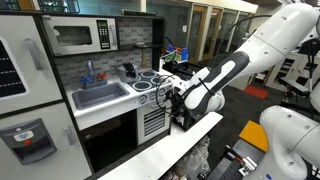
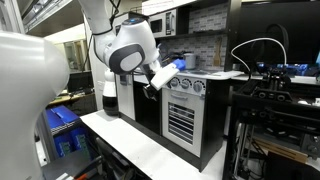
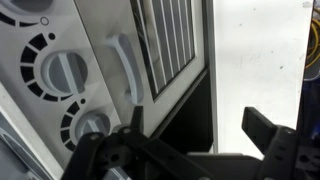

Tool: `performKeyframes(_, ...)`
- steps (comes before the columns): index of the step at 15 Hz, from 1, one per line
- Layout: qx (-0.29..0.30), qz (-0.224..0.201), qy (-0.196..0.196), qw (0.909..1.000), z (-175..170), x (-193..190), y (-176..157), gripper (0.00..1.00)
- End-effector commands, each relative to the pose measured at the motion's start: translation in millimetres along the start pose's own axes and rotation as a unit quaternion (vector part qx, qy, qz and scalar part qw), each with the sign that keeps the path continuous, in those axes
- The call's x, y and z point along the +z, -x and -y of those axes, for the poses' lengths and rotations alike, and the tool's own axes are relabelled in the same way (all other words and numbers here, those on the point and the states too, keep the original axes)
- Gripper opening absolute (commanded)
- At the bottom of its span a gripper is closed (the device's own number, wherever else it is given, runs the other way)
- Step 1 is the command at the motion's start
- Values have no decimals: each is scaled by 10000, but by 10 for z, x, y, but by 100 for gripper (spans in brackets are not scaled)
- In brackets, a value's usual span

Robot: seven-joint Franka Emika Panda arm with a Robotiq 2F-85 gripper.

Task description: Open the oven door, remove the silver pot from the oven and put it on the stove, close the oven door

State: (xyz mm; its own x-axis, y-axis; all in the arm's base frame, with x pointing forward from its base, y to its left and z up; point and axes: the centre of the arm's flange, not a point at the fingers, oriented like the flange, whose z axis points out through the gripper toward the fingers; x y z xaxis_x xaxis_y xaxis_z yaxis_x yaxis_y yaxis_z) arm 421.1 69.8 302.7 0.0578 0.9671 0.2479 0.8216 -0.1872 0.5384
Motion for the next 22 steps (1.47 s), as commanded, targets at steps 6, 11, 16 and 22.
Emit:
performKeyframes(6, -217, 229, 111, 9994, 66, 729, 302, 100)
performKeyframes(11, -316, 271, 150, 9990, 76, 835, 335, 100)
performKeyframes(16, -134, 240, 116, 9996, 25, 178, 322, 100)
performKeyframes(22, -130, 263, 178, 9994, 25, 184, 336, 100)
